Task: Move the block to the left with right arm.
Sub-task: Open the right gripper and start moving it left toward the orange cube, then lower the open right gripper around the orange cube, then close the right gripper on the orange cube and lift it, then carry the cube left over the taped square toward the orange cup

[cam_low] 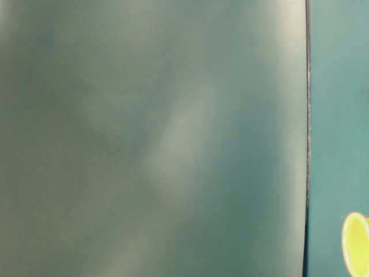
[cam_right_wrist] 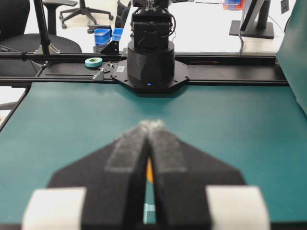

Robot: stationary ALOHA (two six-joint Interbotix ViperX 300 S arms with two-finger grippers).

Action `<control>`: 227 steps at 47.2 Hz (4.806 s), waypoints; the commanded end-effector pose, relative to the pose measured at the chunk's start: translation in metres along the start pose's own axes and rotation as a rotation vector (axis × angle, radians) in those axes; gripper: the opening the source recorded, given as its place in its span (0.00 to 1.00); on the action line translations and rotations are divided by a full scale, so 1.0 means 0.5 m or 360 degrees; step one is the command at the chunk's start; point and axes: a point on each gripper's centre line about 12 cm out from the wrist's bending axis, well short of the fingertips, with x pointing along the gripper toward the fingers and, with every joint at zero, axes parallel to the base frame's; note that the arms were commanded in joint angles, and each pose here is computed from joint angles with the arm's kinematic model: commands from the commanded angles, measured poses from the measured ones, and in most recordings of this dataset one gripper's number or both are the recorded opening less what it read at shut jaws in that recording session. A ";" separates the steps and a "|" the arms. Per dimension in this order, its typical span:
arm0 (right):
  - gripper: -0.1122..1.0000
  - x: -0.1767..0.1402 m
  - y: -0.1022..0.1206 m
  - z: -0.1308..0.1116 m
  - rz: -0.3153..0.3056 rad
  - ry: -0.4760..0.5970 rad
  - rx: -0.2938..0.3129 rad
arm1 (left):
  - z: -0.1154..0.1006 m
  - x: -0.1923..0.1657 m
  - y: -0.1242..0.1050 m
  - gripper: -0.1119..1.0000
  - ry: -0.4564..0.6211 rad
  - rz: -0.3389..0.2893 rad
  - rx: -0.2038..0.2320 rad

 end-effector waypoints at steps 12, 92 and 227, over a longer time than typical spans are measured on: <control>0.10 0.025 -0.005 0.005 -0.0018 0.0105 0.0001 | 0.022 0.011 0.000 0.10 -0.0005 -0.0003 0.0004; 0.64 0.238 -0.032 -0.303 -0.0082 0.1130 0.0025 | 0.023 0.010 -0.001 0.10 0.0017 -0.0005 -0.0020; 0.47 0.266 -0.046 -0.105 -0.0087 0.1296 -0.0056 | 0.021 0.012 -0.001 0.10 0.0027 -0.0005 -0.0020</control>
